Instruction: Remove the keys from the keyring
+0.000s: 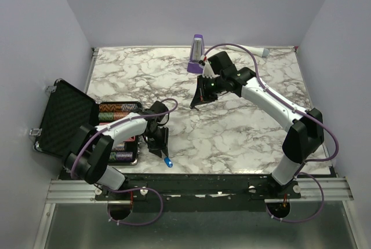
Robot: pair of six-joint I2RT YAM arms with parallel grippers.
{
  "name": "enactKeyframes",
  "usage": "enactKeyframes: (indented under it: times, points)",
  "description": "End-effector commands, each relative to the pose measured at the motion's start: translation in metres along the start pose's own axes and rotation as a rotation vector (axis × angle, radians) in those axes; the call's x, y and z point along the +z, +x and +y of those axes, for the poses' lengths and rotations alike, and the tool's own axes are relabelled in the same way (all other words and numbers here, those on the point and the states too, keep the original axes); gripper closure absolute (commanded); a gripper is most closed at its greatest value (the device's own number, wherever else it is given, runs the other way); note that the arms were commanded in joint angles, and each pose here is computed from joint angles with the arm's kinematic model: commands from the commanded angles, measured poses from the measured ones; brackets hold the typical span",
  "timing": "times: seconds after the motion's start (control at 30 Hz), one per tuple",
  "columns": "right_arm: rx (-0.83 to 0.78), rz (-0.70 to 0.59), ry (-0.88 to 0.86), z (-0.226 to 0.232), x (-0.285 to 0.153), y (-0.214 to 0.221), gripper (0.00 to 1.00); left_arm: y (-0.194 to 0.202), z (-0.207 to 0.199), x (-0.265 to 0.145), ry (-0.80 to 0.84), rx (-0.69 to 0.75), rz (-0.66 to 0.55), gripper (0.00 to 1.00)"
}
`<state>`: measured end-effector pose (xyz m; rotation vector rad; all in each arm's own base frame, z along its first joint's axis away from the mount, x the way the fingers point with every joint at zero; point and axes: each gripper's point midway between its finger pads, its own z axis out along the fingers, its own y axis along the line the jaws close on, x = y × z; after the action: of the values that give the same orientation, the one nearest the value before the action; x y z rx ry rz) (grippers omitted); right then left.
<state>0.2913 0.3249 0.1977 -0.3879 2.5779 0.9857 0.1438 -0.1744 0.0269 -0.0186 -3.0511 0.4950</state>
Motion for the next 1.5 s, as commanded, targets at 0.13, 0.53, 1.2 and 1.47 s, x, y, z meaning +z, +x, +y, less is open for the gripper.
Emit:
enactKeyframes:
  times: [0.13,0.53,1.2,1.47]
  points:
    - [-0.014,0.017,0.003,-0.001,-0.002,0.001,0.99,-0.006,0.0,0.009,-0.014,0.012,0.002,0.93]
    - [-0.037,-0.039,0.041,-0.002,-0.013,-0.017,0.99,-0.046,-0.03,-0.04,-0.002,0.081,-0.123,1.0]
    - [-0.012,-0.109,0.101,-0.017,-0.046,-0.009,0.99,-0.179,-0.126,-0.063,0.095,0.166,-0.239,0.66]
    - [0.026,-0.165,0.107,-0.022,-0.046,-0.005,0.99,-0.169,-0.122,-0.085,0.089,0.171,-0.28,0.01]
